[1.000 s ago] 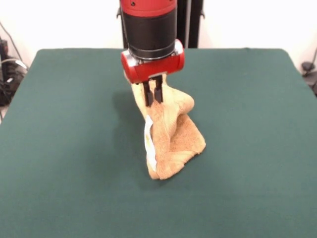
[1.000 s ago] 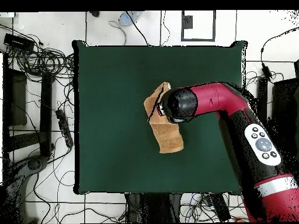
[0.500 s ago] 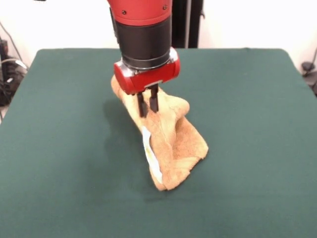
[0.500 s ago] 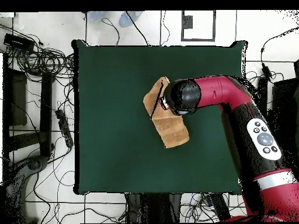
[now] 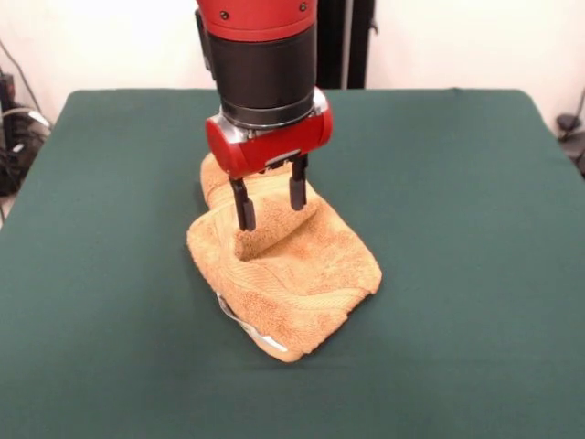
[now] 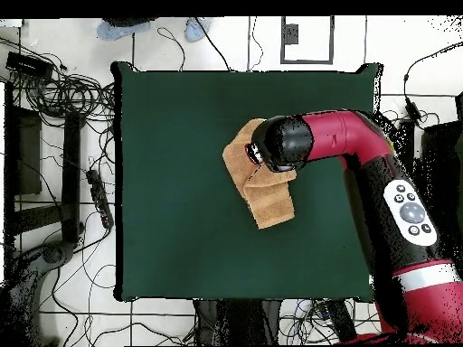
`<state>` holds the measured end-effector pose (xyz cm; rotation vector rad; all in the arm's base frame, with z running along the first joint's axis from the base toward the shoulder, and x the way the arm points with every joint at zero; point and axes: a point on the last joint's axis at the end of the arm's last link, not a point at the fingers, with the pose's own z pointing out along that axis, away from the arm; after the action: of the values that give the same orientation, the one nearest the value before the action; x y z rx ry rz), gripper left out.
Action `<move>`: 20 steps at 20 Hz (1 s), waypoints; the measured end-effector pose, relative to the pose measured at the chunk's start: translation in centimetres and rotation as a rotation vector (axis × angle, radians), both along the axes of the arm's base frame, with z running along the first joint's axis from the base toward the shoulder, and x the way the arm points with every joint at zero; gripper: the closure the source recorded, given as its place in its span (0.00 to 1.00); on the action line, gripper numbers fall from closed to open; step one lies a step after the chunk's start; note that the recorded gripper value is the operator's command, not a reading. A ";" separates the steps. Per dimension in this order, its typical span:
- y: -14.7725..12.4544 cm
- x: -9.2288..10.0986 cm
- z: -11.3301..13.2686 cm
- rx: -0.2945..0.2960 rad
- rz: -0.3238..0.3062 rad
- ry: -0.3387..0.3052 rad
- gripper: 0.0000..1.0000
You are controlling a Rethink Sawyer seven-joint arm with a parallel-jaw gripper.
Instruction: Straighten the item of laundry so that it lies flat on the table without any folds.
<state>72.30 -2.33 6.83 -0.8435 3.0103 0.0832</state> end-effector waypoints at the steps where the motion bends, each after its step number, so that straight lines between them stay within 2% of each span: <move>1: 0.0 0.0 0.0 0.000 0.002 0.000 0.00; 11: 0.1 0.0 0.2 -0.001 0.008 -0.005 0.00; 17: 1.4 -0.8 1.0 -0.003 0.043 -0.047 0.00; 20: 3.1 -1.7 1.7 -0.011 0.084 -0.093 0.00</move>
<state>70.58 0.80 8.52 -0.9464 2.8920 0.0280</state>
